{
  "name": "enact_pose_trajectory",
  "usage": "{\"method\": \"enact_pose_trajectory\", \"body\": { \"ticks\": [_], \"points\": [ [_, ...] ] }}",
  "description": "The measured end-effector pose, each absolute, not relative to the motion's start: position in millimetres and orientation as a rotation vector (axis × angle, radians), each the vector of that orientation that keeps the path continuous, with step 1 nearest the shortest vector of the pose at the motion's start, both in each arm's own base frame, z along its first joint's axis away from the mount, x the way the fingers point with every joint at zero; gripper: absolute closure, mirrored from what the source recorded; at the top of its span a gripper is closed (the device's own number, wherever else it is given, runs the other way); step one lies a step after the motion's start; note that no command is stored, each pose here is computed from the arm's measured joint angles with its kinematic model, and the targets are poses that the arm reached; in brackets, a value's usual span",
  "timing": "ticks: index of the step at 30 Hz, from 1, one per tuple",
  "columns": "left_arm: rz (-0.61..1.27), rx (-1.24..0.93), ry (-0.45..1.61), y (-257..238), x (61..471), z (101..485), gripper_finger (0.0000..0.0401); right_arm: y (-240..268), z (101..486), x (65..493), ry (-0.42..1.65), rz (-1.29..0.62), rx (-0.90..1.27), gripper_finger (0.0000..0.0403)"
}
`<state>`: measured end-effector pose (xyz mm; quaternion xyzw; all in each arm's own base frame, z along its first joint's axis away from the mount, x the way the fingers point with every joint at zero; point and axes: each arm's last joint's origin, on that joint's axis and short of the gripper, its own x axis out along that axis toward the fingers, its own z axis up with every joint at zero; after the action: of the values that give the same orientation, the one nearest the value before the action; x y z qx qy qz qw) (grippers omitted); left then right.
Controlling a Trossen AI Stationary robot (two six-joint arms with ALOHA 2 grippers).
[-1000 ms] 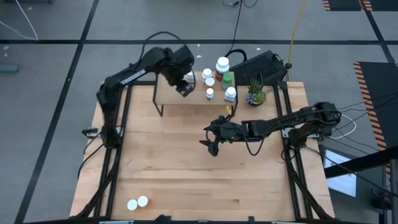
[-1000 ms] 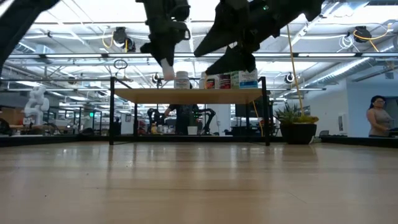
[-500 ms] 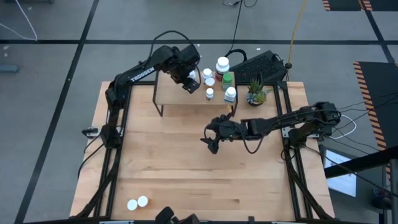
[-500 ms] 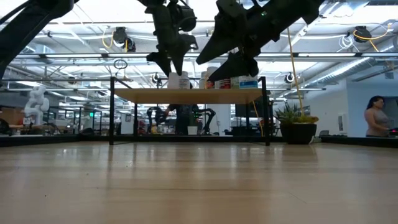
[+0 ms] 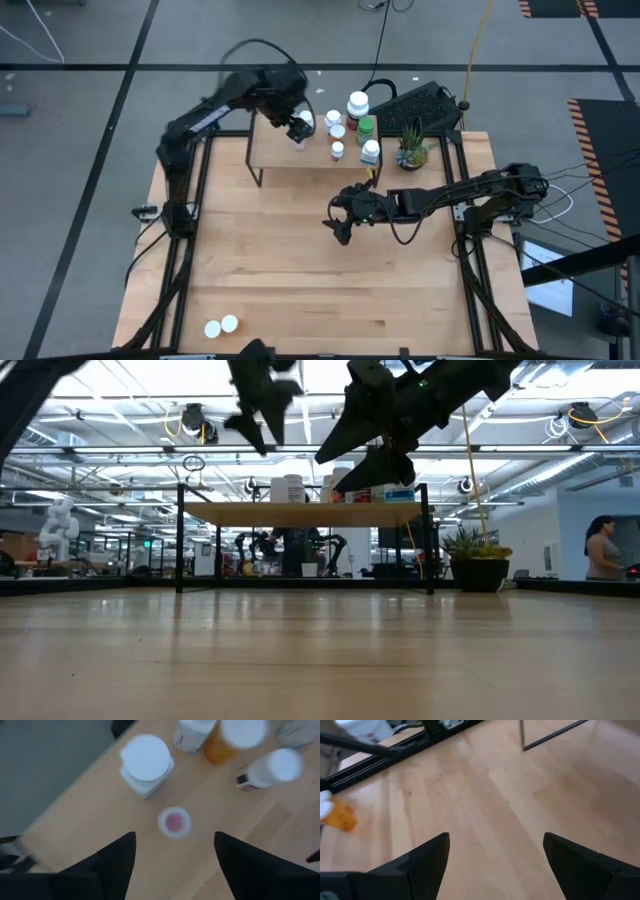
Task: Pick and place medicine bottles onto shelf by color
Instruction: Put the right orange pill bottle on the shelf
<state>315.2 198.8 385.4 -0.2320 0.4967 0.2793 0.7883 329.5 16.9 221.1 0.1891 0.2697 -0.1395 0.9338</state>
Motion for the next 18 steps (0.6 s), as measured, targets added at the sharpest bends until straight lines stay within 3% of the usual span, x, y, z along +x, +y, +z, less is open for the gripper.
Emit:
{"method": "enact_pose_trajectory", "body": {
  "ticks": [6,9,18],
  "points": [
    [0.677,-0.374,0.974,141.9,285.8,433.5,0.015,19.8,221.4,330.0,0.571,-0.197,0.404,0.0085],
    [0.672,-0.34,0.948,101.3,272.5,438.8,0.016,21.5,222.9,331.1,0.568,-0.126,0.376,0.0085],
    [0.532,-0.556,1.144,-15.7,223.7,364.1,0.0173,21.8,226.6,333.4,0.52,-0.137,0.453,0.0085]
  ]
}}
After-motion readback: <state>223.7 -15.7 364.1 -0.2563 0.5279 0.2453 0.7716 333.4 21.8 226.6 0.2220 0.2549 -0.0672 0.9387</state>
